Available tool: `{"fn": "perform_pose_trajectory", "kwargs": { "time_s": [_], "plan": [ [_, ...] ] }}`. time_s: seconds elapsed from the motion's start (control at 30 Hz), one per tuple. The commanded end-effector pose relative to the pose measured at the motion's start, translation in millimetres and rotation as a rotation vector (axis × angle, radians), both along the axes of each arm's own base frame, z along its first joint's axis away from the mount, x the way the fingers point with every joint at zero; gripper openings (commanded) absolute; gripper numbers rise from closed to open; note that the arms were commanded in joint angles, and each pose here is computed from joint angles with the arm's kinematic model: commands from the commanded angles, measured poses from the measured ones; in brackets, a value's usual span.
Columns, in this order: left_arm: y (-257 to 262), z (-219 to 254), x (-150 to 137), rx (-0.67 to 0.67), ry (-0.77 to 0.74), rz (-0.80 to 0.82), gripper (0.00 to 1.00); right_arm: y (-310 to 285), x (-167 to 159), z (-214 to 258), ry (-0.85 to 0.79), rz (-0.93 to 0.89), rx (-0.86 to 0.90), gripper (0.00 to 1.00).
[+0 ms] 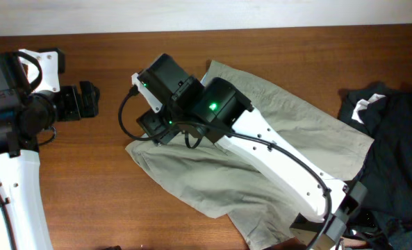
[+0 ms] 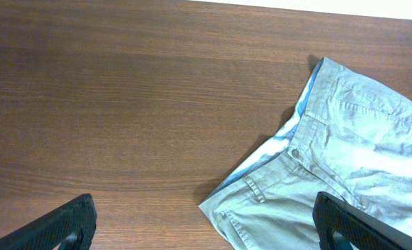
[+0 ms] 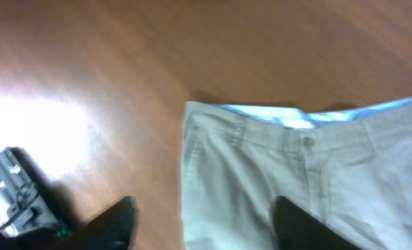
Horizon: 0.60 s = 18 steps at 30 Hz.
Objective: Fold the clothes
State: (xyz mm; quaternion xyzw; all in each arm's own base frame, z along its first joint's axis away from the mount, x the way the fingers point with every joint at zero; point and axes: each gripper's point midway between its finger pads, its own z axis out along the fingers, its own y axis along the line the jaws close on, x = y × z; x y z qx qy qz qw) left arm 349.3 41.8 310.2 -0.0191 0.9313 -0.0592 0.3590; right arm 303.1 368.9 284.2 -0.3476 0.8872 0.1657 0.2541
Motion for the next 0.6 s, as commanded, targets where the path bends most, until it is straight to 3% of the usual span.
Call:
{"fn": "perform_pose_trajectory", "kwargs": {
  "time_s": [0.0, 0.1, 0.17, 0.27, 0.3, 0.33, 0.47, 0.57],
  "plan": [
    [-14.8, 9.7, 0.4, -0.014, -0.024, -0.039, 0.99, -68.4, 40.0, 56.4, -0.168, -0.217, 0.003, 0.73],
    [-95.0, -23.6, 18.3, 0.021, 0.056, -0.324, 0.99, -176.7, 62.0, 132.4, -0.239, -0.543, 0.174, 0.74],
    [-157.6, -81.8, 46.7, 0.054, 0.152, -0.513, 0.99, -224.6, 51.3, 164.1, -0.299, -0.630, 0.227, 0.76],
    [-221.2, -189.7, 107.9, 0.061, 0.198, -0.621, 0.98, -272.4, 21.6, 178.1, -0.295, -0.758, 0.250, 0.77],
    [-234.0, -226.9, 117.7, 0.062, 0.225, -0.640, 0.89, -276.8, 16.7, 172.6, -0.273, -0.767, 0.230, 0.77],
    [-242.9, -260.4, 123.9, 0.063, 0.250, -0.653, 0.66, -279.3, 10.3, 159.5, -0.224, -0.770, 0.187, 0.77],
    [-247.9, -300.2, 132.6, 0.064, 0.265, -0.657, 0.41, -281.9, 3.0, 135.7, -0.136, -0.774, 0.110, 0.77],
    [-238.1, -333.6, 125.8, 0.102, 0.340, -0.635, 0.06, -281.6, 3.6, 134.6, -0.130, -0.779, 0.111, 0.77]
  ]
}}
